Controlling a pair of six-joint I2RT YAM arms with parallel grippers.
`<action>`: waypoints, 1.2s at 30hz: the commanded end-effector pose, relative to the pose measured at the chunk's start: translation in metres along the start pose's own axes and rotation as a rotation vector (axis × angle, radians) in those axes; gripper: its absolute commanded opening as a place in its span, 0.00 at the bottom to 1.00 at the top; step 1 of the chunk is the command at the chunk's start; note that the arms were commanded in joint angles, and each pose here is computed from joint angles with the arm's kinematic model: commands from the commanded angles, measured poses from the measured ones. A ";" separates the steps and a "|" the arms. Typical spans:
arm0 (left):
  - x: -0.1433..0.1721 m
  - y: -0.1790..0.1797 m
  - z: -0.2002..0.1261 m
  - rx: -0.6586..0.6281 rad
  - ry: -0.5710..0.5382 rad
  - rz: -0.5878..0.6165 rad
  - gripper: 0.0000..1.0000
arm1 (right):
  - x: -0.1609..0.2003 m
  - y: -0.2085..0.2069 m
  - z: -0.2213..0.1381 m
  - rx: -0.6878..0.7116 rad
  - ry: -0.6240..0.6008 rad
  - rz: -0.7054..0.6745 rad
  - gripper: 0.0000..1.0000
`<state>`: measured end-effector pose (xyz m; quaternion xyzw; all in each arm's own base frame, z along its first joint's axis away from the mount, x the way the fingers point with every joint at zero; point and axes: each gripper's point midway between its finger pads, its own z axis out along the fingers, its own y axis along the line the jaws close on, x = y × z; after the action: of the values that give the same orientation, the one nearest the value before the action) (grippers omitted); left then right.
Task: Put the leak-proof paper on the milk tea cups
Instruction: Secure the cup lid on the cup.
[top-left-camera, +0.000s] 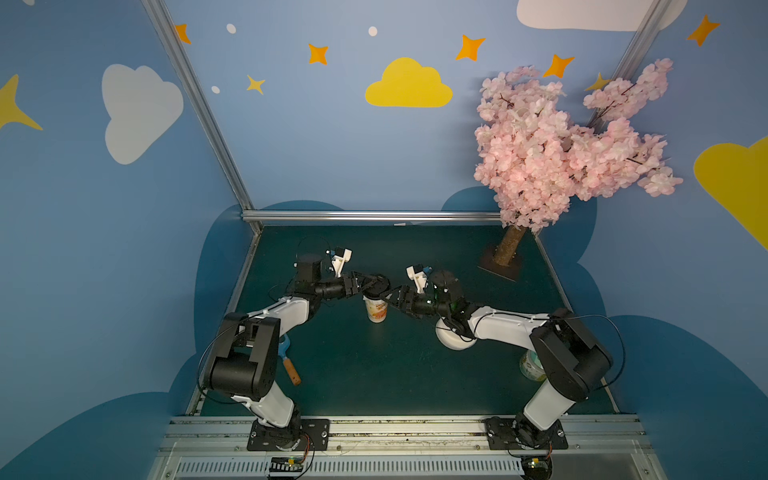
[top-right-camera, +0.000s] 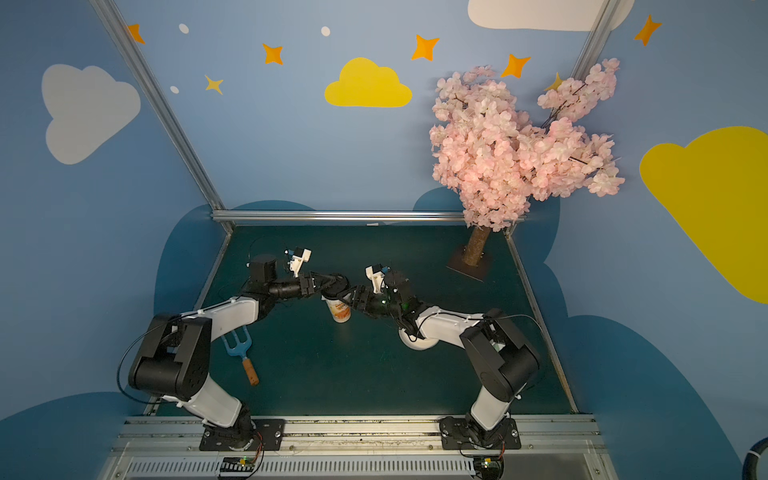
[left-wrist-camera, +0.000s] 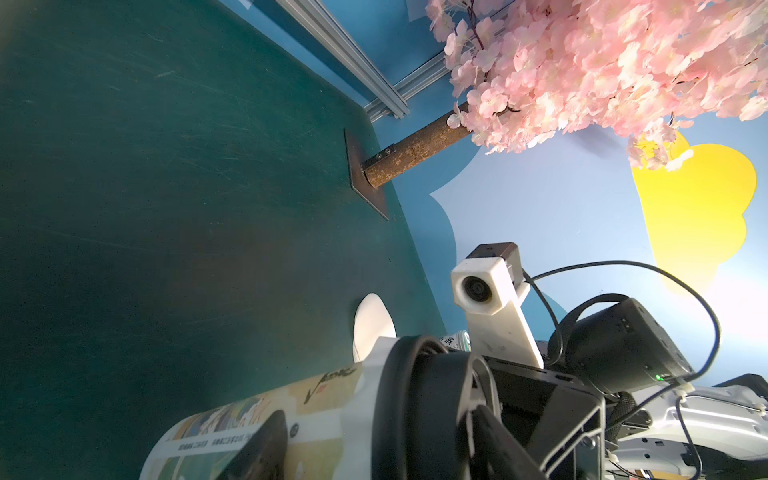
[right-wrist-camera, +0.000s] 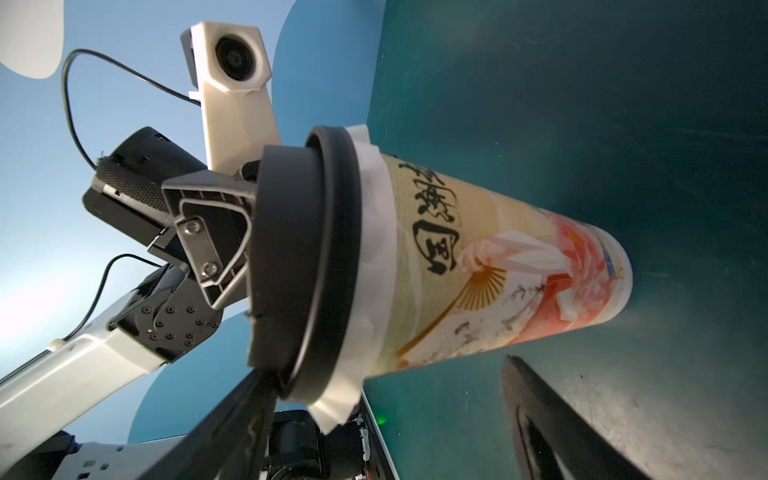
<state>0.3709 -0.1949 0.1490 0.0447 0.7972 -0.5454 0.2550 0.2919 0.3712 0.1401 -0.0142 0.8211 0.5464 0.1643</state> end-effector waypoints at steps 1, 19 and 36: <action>0.116 0.116 -0.007 -0.393 0.213 -0.347 0.67 | 0.039 -0.161 -0.021 0.525 -0.030 0.278 0.85; 0.117 0.117 -0.007 -0.389 0.215 -0.349 0.67 | 0.060 -0.205 -0.034 0.593 -0.136 0.374 0.84; 0.116 0.115 -0.007 -0.385 0.219 -0.345 0.67 | -0.021 -0.083 -0.049 0.437 -0.238 0.124 0.85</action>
<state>0.3707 -0.1976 0.1488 0.0522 0.7959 -0.5457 0.2569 0.3046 0.3495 0.1534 0.0682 0.8159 0.5272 0.2273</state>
